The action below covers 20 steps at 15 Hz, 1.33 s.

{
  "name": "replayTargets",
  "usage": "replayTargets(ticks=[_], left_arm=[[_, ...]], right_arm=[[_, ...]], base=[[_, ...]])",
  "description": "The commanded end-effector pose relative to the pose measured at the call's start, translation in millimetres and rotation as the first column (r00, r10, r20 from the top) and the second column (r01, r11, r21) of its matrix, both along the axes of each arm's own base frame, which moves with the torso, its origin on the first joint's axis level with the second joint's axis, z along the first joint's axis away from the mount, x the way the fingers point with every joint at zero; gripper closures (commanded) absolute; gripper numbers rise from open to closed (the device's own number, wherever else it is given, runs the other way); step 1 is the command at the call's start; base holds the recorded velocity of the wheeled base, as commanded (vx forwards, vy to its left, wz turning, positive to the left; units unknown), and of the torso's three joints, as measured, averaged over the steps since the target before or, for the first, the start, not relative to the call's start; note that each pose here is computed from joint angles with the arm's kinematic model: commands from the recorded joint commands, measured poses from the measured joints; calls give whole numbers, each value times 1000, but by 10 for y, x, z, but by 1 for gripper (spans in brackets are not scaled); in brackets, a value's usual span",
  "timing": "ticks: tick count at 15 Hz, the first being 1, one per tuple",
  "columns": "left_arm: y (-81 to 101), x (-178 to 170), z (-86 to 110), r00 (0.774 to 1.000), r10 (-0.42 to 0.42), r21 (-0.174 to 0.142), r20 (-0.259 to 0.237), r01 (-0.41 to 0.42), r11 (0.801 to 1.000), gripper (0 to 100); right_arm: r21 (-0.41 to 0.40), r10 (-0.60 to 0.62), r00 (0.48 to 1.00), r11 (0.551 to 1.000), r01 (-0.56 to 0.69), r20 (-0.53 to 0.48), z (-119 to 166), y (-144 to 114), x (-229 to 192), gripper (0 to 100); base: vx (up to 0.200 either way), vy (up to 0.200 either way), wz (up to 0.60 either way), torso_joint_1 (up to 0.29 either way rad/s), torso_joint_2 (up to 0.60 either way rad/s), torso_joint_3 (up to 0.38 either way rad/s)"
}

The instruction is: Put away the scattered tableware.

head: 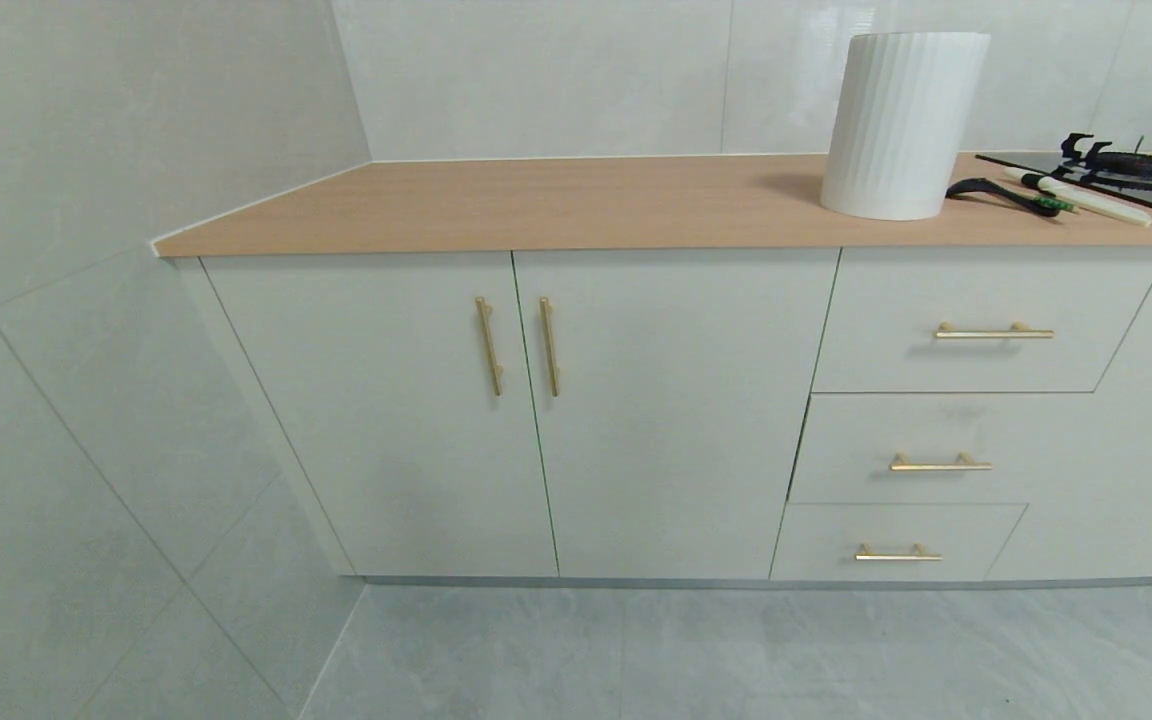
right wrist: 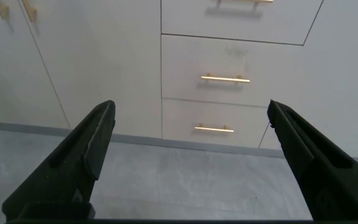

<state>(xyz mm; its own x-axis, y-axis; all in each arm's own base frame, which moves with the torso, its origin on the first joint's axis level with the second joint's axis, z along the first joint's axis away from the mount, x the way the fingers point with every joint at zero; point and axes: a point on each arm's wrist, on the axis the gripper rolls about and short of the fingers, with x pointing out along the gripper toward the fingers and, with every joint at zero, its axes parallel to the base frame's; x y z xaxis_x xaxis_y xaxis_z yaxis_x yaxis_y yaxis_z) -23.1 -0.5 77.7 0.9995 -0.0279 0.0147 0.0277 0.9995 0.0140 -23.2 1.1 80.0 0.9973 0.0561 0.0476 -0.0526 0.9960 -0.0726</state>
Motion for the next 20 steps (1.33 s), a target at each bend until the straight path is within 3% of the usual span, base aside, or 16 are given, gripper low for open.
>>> replayTargets(ticks=[1,4,7,20], left_arm=[[0,1,2,1000,0,0,-1,0,1000,0],[0,1,2,1000,-1,3,-1,1,1000,0],[0,1,2,1000,-1,5,-1,1,1000,0],[-1,1,0,1000,-4,11,-2,4,1000,0]], right_arm=[[-7,3,1000,1000,-3,-3,0,0,2,0],[-5,10,1000,1000,-10,-1,2,2,2,0],[53,-18,1000,998,18,-3,3,-5,2,0],[41,-7,1000,999,7,-2,3,-2,2,0]], base=[[0,0,0,0,0,0],[0,0,0,0,0,0],[0,0,0,0,0,0],[0,0,0,0,0,0]])
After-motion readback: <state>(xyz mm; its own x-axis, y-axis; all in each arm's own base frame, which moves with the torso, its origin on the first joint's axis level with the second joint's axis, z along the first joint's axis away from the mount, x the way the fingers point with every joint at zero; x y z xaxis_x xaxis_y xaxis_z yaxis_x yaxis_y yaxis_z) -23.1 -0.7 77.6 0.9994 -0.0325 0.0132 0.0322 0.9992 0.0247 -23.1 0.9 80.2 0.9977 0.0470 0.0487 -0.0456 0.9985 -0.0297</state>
